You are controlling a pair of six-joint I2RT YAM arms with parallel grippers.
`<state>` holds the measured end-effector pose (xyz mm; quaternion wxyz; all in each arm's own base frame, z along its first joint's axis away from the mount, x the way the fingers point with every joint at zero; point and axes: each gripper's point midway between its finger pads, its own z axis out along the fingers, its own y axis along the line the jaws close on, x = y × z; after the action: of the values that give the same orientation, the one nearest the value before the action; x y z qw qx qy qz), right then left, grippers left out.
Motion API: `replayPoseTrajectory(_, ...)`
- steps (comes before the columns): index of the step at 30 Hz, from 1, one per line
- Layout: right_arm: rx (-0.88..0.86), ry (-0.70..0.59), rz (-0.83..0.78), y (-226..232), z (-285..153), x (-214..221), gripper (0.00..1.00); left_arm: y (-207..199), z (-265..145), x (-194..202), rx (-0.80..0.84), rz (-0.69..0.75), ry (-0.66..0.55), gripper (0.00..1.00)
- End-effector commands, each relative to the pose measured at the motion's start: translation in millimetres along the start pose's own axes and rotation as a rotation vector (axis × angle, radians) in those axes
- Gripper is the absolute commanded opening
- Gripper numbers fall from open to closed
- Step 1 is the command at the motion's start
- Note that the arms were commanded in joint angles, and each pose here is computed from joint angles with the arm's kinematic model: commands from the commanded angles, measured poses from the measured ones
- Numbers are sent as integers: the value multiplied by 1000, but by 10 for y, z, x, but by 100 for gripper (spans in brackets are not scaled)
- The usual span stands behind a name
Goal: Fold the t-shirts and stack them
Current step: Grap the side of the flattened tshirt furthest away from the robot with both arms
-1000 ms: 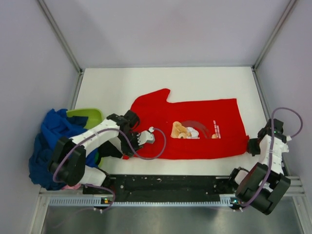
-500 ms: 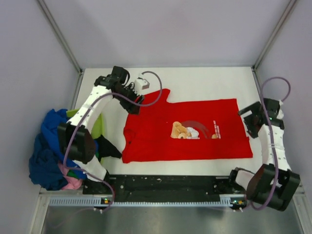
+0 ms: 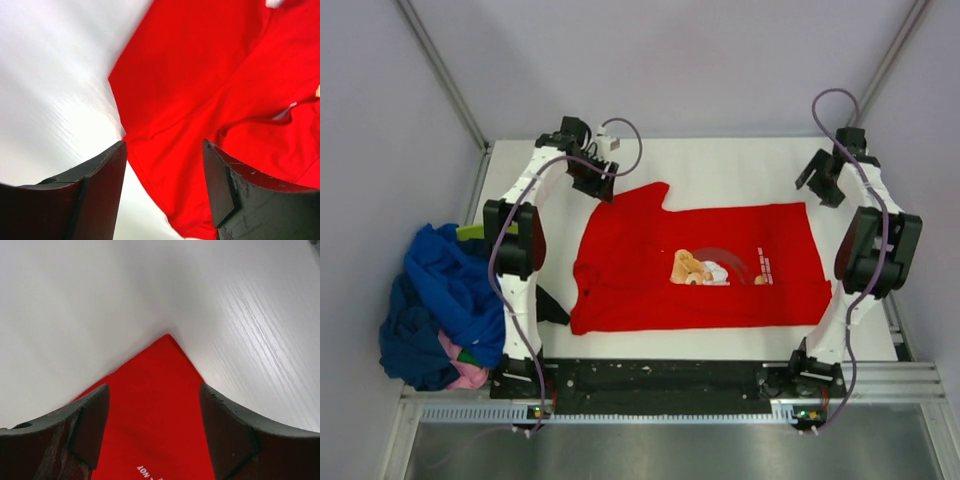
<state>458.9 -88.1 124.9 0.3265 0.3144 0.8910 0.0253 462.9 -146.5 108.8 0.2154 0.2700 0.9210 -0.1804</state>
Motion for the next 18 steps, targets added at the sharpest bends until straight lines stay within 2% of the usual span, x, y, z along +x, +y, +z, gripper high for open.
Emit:
replayPoseTrajectory(1,79,119,-136,-114,285,130,71,236,43,-308,-6,-83,-121,67)
replayPoseTrajectory(4,116,139,-173,-159,464,178,70,276,193,-328,25,-103,-135,70)
replayPoseTrajectory(11,79,202,-225,-85,711,342,67,347,526,-262,67,-152,-88,70)
replayPoseTrajectory(18,83,231,-240,-102,816,438,59,443,692,-239,59,-157,-66,65)
